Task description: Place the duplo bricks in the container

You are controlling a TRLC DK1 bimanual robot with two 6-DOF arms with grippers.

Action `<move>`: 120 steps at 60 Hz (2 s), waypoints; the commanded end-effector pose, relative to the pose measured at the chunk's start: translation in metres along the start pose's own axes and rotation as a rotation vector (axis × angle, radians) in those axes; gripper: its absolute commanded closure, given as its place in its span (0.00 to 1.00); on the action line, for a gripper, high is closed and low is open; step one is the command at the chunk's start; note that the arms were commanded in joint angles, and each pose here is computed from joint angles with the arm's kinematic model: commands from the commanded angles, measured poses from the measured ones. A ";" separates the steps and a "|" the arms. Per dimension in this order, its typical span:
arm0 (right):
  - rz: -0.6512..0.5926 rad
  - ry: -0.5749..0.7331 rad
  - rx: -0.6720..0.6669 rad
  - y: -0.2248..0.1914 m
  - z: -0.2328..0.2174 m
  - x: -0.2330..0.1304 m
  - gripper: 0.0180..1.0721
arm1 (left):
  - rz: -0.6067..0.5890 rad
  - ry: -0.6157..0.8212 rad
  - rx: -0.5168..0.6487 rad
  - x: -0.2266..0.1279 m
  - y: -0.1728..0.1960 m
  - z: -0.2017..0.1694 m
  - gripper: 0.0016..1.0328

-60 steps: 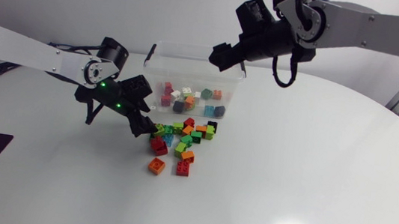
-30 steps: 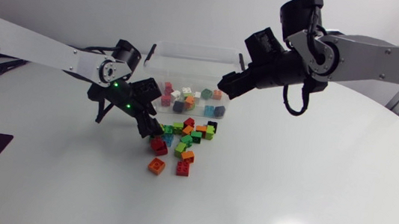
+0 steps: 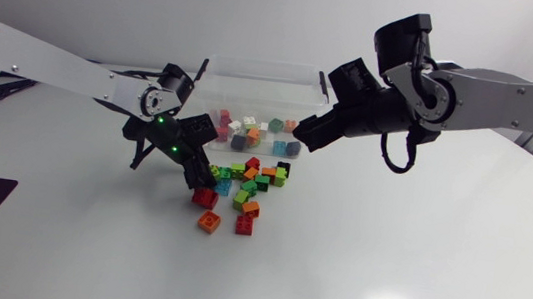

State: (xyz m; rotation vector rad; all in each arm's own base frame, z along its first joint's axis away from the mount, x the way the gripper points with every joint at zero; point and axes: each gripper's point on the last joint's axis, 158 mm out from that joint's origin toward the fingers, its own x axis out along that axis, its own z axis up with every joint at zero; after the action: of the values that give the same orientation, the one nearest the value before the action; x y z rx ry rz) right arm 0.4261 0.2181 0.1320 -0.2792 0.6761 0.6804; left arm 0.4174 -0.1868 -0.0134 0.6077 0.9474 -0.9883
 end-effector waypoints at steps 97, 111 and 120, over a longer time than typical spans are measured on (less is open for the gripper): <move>0.220 0.338 -0.275 0.023 -0.101 0.074 0.11 | 0.100 -0.179 0.031 -0.123 -0.024 0.088 0.71; 0.273 0.372 -0.369 0.031 -0.108 0.093 0.11 | 0.130 -0.231 0.022 -0.140 -0.019 0.108 0.71; 0.280 0.364 -0.410 0.028 -0.101 0.105 0.11 | 0.164 -0.288 -0.002 -0.150 -0.008 0.123 0.71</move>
State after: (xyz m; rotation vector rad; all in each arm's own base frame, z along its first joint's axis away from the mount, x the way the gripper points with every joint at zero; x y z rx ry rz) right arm 0.4155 0.2393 -0.0084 -0.6752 0.9417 1.0149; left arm 0.4162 -0.2214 0.1467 0.5503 0.7015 -0.9220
